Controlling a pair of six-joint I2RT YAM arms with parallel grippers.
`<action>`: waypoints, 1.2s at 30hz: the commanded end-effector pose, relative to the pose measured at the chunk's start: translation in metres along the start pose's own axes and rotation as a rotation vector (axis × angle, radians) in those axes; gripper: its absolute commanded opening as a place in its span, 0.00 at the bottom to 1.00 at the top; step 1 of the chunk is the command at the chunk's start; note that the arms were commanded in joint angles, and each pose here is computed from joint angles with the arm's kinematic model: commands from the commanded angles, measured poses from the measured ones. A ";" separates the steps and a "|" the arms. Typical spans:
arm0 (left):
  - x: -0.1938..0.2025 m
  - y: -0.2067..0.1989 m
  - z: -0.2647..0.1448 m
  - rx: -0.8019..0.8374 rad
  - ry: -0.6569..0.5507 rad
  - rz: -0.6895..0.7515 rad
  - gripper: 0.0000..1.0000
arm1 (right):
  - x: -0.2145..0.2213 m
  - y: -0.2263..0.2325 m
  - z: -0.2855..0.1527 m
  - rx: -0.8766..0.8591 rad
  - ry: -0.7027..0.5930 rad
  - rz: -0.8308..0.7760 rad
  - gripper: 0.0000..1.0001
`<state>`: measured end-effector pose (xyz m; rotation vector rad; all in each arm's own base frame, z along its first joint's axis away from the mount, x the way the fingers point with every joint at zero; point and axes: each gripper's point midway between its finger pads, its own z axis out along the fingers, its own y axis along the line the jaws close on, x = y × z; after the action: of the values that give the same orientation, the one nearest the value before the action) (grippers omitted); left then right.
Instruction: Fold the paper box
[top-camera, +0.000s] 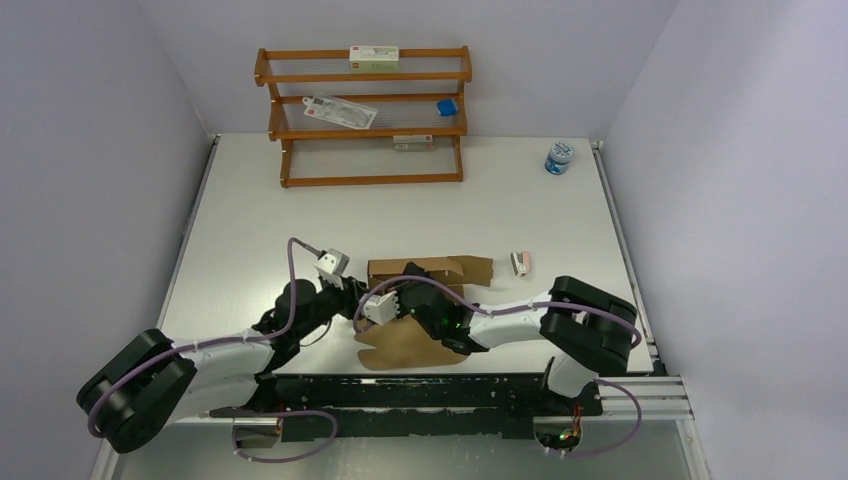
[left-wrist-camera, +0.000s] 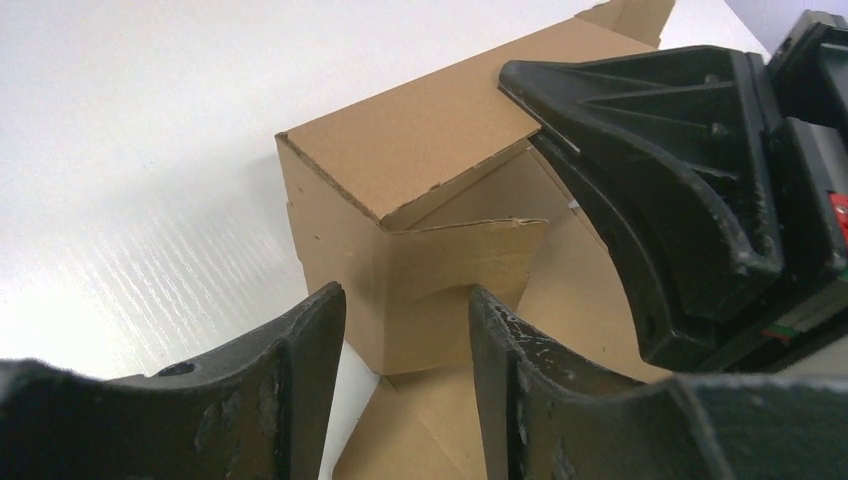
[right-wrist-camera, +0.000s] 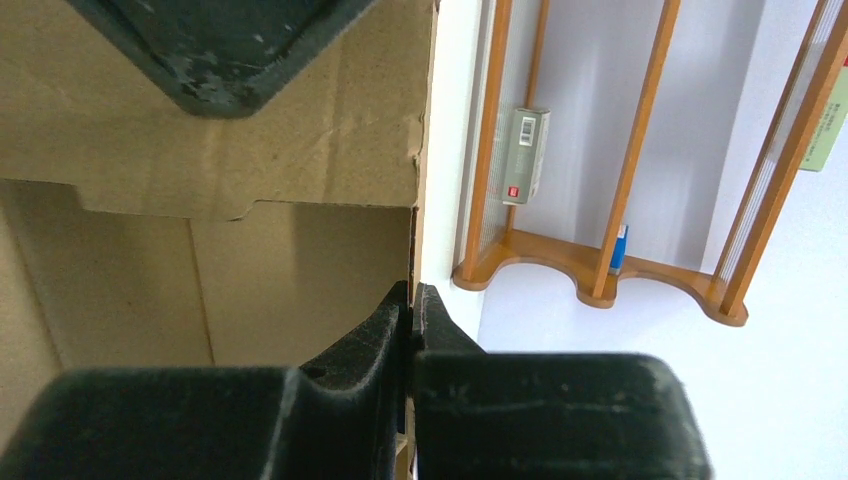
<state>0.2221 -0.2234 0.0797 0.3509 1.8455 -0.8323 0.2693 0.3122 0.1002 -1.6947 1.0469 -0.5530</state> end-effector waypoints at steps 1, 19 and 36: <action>-0.006 0.011 0.000 -0.093 -0.058 -0.009 0.53 | -0.014 -0.005 -0.006 -0.011 -0.032 0.011 0.05; -0.001 0.028 -0.001 -0.243 -0.135 0.030 0.41 | -0.022 0.002 -0.021 -0.032 -0.068 0.068 0.07; -0.031 0.017 0.014 -0.183 -0.299 0.083 0.43 | -0.025 0.028 -0.006 -0.092 -0.065 0.049 0.07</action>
<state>0.2421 -0.2132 0.0609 0.2256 1.7553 -0.5952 0.2505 0.3222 0.1025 -1.6729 1.0747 -0.4699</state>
